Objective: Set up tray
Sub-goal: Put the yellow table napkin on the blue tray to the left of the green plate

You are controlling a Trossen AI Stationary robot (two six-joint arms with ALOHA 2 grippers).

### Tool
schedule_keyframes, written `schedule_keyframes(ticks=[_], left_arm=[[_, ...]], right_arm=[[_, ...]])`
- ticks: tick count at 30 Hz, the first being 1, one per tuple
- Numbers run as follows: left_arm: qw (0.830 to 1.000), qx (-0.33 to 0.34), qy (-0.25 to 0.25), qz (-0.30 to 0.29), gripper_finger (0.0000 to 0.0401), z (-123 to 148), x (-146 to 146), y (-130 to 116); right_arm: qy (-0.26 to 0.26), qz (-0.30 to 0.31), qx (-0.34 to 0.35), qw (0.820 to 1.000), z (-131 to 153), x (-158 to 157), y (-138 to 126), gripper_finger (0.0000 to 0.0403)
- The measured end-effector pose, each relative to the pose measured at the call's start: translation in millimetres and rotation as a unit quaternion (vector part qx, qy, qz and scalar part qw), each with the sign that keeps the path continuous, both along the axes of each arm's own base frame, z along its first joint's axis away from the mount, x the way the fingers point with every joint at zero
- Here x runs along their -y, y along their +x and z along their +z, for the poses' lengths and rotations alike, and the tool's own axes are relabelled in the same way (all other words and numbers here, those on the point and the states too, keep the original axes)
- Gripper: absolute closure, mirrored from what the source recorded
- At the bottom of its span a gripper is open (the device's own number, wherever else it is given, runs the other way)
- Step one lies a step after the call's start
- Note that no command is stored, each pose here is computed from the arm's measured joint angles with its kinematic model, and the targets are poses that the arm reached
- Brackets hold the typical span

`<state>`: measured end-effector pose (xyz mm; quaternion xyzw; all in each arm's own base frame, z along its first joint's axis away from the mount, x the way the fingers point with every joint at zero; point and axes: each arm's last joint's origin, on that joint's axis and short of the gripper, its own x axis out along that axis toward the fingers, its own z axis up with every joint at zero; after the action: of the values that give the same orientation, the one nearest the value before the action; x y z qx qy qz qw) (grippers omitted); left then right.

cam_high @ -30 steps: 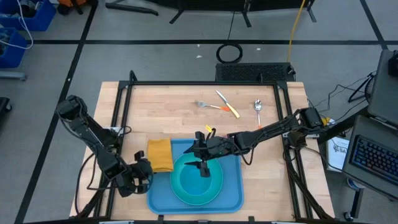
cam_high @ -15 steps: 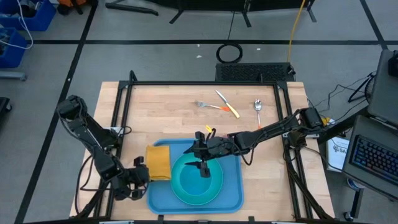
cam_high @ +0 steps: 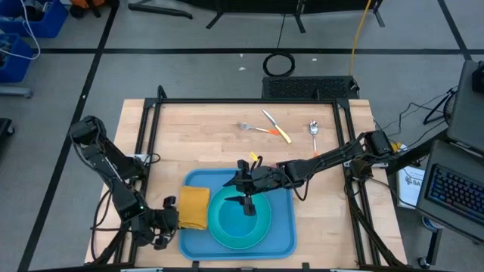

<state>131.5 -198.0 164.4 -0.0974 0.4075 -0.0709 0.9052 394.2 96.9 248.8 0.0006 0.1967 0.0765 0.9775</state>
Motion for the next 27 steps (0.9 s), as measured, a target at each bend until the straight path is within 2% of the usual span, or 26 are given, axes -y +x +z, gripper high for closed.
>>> schedule_keyframes(ticks=[6,10,15,22,27], left_arm=[[1.0,-0.004,-0.01,0.003,0.0389,-8,6,3],[0.999,-0.01,-0.046,0.023,0.0353,-9,9,7],[0.995,-0.003,-0.097,0.02,0.0315,-4,15,9],[0.993,-0.005,-0.115,0.031,0.0279,-3,16,10],[0.993,-0.014,-0.119,0.026,0.0273,-3,16,9]], right_arm=[[0.001,0.005,0.0,1.0,0,-4,-1,0.0195],[0.002,0.006,0.0,1.0,0,-5,-1,0.0195],[0.002,0.006,0.0,1.0,0,-5,-1,0.0195],[0.002,0.007,0.0,1.0,0,-6,-2,0.0195],[0.002,0.008,0.0,1.0,0,-7,-2,0.0195]])
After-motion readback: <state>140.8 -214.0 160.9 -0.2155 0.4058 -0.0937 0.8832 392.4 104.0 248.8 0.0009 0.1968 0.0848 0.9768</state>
